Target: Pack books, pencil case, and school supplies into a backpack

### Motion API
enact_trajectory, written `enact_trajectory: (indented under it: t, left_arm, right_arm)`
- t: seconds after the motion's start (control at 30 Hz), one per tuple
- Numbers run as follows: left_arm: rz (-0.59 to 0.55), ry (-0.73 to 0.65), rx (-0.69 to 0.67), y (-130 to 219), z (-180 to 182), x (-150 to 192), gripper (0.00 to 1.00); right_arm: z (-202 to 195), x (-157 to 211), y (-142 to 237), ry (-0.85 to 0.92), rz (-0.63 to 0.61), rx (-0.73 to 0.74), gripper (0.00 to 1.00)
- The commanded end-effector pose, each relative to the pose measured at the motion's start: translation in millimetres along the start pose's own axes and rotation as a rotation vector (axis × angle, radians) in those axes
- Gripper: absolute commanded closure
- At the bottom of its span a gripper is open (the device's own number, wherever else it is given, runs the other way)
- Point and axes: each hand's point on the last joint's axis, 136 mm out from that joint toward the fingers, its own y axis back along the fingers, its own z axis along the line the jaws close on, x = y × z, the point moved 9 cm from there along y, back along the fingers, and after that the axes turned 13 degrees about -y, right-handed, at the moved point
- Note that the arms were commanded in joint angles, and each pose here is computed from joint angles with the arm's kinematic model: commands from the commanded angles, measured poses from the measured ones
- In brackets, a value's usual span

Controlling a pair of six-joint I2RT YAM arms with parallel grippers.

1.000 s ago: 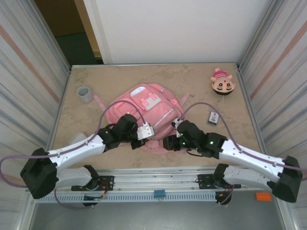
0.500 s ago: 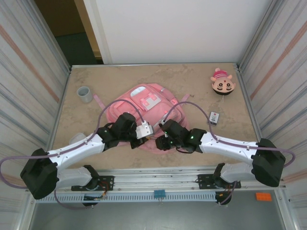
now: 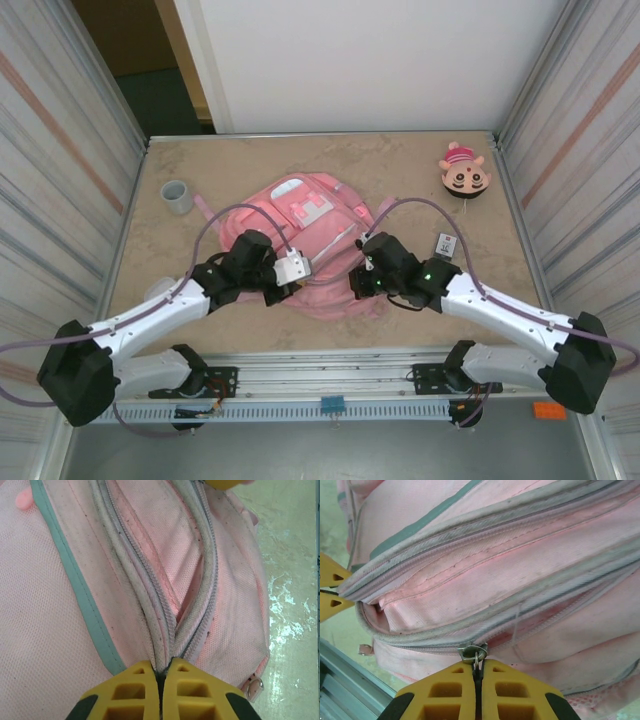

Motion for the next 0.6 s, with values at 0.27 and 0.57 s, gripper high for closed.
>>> enact_trajectory:
  t: [0.27, 0.57]
  left_arm:
    - [-0.033, 0.475, -0.221, 35, 18, -3, 0.43]
    - [0.083, 1.154, -0.444, 49, 10, 35, 0.38]
  right_arm:
    - [-1, 12, 6, 0.041, 0.05, -0.037, 1.0]
    - [13, 20, -2, 0.044, 0.069, -0.064, 1.0]
